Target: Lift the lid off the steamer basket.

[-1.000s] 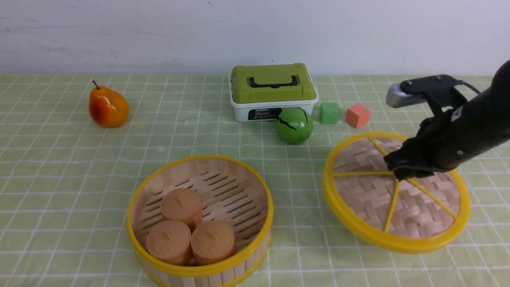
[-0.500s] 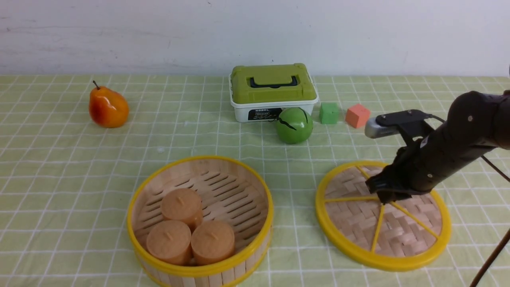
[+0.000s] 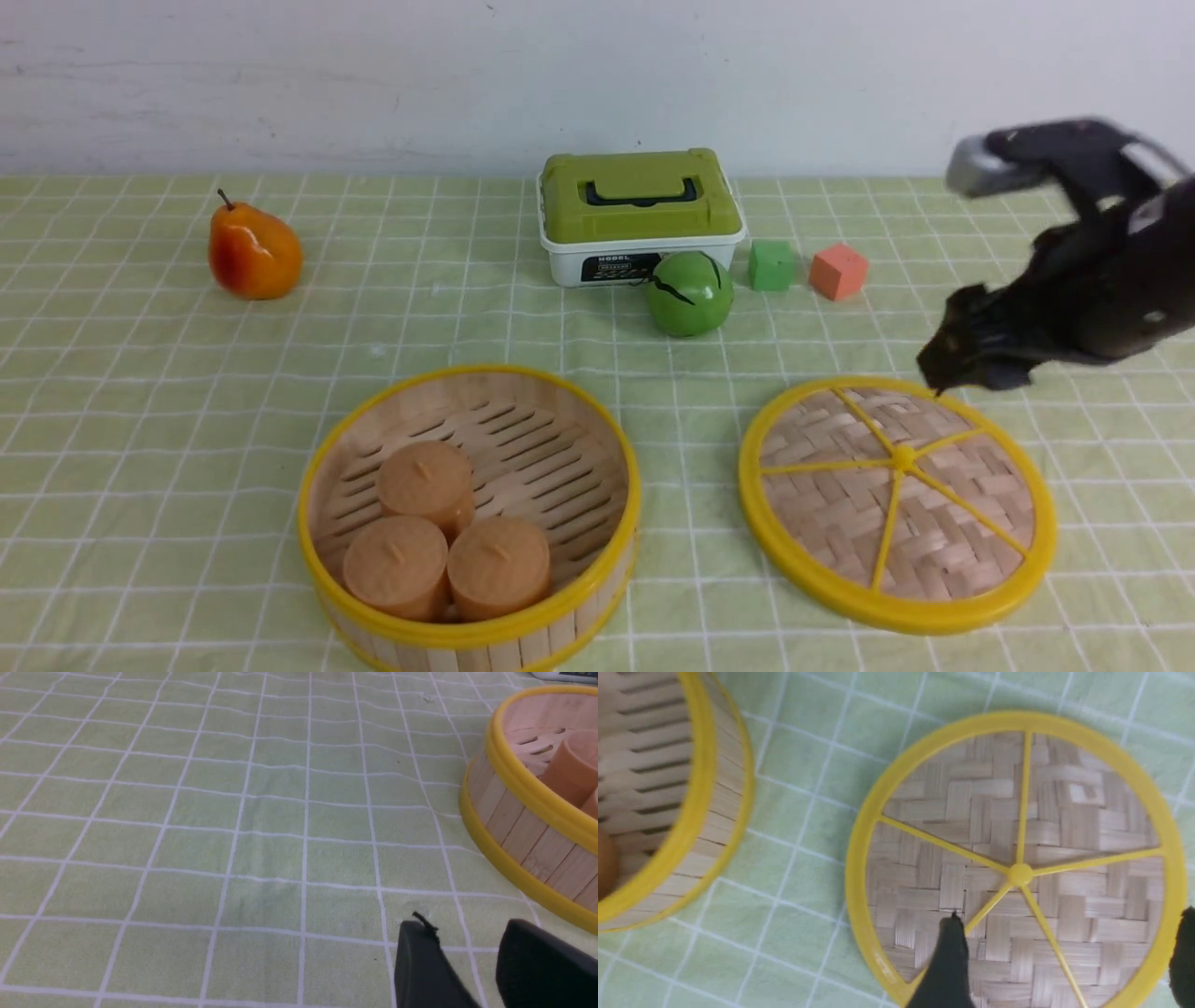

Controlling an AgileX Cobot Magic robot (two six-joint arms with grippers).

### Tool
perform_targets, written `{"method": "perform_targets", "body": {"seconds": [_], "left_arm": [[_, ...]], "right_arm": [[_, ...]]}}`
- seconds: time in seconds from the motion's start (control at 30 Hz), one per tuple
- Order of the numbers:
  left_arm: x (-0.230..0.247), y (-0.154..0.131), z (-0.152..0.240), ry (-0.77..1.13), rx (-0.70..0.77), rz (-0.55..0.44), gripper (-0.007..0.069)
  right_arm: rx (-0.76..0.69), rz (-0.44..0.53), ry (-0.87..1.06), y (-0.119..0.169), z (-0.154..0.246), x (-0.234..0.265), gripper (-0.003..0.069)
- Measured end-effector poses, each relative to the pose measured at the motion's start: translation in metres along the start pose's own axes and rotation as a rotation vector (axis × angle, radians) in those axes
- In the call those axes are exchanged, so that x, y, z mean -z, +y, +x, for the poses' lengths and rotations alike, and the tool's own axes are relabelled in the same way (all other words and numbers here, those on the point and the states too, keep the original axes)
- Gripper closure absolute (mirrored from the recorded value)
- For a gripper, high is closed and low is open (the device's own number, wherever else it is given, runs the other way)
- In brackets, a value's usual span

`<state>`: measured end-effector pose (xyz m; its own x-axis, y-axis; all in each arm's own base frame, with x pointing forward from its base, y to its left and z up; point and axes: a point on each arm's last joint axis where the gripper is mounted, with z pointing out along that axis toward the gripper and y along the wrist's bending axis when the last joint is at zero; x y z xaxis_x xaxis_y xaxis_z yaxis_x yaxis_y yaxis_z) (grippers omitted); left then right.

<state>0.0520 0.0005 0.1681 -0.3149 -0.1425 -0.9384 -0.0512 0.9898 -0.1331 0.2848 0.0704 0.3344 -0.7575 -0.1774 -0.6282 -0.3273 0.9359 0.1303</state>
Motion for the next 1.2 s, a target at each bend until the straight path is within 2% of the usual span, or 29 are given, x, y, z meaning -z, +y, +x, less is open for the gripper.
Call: {"method": "perform_targets", "body": {"seconds": [0.07, 0.1, 0.13, 0.23, 0.33, 0.37, 0.4, 0.43, 0.6, 0.7, 1.2], "left_arm": [[0.000, 0.000, 0.000, 0.000, 0.000, 0.000, 0.0386], [0.000, 0.000, 0.000, 0.000, 0.000, 0.000, 0.0386], [0.000, 0.000, 0.000, 0.000, 0.000, 0.000, 0.0386], [0.000, 0.000, 0.000, 0.000, 0.000, 0.000, 0.0386], [0.000, 0.000, 0.000, 0.000, 0.000, 0.000, 0.0386], [0.000, 0.000, 0.000, 0.000, 0.000, 0.000, 0.0386], [0.000, 0.000, 0.000, 0.000, 0.000, 0.000, 0.0386], [0.000, 0.000, 0.000, 0.000, 0.000, 0.000, 0.0386], [0.000, 0.000, 0.000, 0.000, 0.000, 0.000, 0.0386], [0.000, 0.000, 0.000, 0.000, 0.000, 0.000, 0.0386], [0.000, 0.000, 0.000, 0.000, 0.000, 0.000, 0.0386]], "right_arm": [[0.018, 0.003, -0.118, 0.011, 0.010, 0.050, 0.0152], [0.020, 0.003, -0.127, 0.011, 0.011, 0.054, 0.0158], [0.031, 0.004, -0.191, 0.018, 0.026, 0.081, 0.0215], [0.052, 0.009, -0.277, 0.026, 0.059, 0.117, 0.0348], [0.076, 0.025, -0.373, 0.033, 0.102, 0.147, 0.0544], [0.077, 0.026, -0.380, 0.033, 0.104, 0.149, 0.0557], [0.070, 0.036, -0.424, 0.035, 0.123, 0.159, 0.0624], [0.059, 0.044, -0.450, 0.035, 0.135, 0.165, 0.0652], [-0.008, 0.113, -0.532, 0.031, 0.177, 0.173, 0.0681], [0.005, 0.157, -0.563, 0.027, 0.186, 0.169, 0.0681], [0.023, 0.210, -0.572, 0.019, 0.192, 0.151, 0.0676]]}}
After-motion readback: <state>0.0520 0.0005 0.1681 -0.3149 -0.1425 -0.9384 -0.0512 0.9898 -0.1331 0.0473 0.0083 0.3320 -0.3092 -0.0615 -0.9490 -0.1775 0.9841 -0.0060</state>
